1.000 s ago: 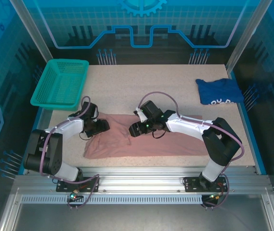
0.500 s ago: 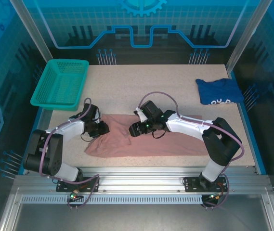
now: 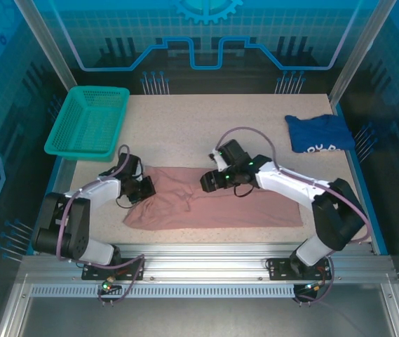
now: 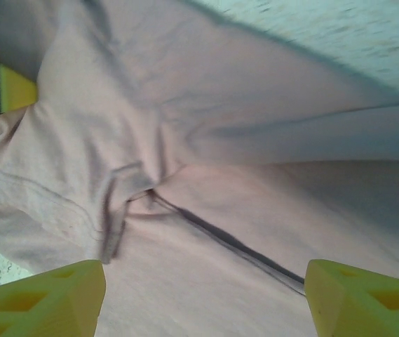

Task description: Fold the inside-out t-shirt

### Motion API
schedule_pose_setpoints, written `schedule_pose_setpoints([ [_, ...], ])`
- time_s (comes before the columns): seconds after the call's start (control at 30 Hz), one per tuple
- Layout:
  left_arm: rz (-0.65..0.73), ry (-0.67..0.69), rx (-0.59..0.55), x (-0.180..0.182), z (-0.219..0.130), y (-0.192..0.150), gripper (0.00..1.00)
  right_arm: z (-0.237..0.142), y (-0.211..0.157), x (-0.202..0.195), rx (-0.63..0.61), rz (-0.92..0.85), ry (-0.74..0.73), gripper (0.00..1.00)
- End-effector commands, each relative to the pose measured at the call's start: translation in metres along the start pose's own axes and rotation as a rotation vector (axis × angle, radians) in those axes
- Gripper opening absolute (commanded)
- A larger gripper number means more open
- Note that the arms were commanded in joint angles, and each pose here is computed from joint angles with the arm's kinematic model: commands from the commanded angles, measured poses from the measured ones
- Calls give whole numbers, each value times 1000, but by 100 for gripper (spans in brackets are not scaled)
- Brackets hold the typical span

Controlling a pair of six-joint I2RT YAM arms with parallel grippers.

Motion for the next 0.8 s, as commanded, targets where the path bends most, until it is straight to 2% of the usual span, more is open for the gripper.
schedule_pose_setpoints([
  [0.0,-100,-11,-39,11,-9,8,0,-17,-20,-40,54,97,-78,76],
  [0.17,-151,28,-83,18,-25,20,0,-31,-26,-73,34,220,-92,76],
  [0.43,-192,108,-78,20,-46,29,0,-33,-19,-86,5,215,-108,75],
  [0.77,-72,270,-93,22,-97,50,0,-28,-9,-85,-42,201,-68,75],
])
Point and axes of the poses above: each hand's point on the last joint's axis, 136 mm out from that joint toward the fingers, its own z axis out along the fingers, its own x axis along the line the jaws close on, y = z × x, the point moved 6 cm from there along -z, back along the fingers, and after that the axes turned 6 degrees about -z, right-handed, at the moved point
